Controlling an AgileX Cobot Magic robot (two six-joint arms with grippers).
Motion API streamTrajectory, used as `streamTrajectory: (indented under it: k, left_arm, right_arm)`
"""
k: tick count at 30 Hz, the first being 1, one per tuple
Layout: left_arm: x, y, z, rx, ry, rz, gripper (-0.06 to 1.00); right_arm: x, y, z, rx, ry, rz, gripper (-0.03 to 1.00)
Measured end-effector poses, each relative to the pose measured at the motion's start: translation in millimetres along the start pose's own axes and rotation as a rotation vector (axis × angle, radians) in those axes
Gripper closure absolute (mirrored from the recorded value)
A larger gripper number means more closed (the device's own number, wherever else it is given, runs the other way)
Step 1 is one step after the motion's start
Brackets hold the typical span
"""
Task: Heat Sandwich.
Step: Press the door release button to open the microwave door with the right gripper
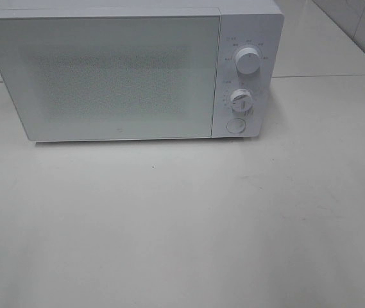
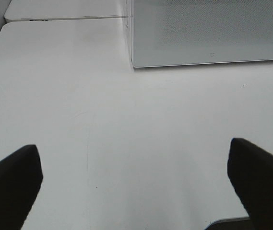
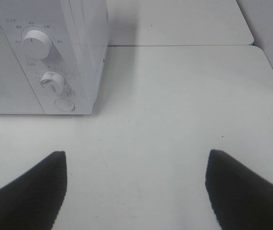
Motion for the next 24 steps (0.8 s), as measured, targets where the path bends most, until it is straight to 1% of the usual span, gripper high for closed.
streamTrajectory:
  k: [9, 15, 17, 20, 24]
  left_arm:
    - [0, 0, 0, 0.0, 0.0, 0.0, -0.05]
    - [0, 0, 0, 0.0, 0.0, 0.0, -0.05]
    - [0, 0, 0, 0.0, 0.0, 0.0, -0.05]
    - [0, 0, 0, 0.0, 0.0, 0.0, -0.05]
    - [0, 0, 0, 0.0, 0.0, 0.0, -0.05]
  right_arm:
    - [3, 37, -14, -0.025, 0.007, -0.011, 0.2]
    - [5, 64, -24, -0.067, 0.005, -0.021, 0.2]
    - [5, 67, -25, -0.072, 0.005, -0.022, 0.2]
    - [7, 84, -28, -0.09, 0.005, -0.028, 0.2]
    - [8, 98, -27, -0.088, 0.005, -0.032, 0.2]
Point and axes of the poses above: a point on each arm's last joint axis where the gripper is mounted, y pointing out along that axis toward the gripper, x along the wrist's bending axis when the last joint is at zero, z = x × y, the point moved 5 cm from there along y, pointing out along that axis toward the gripper, and after that the axes turned 2 degrees about -y, right-handed, at the moved point
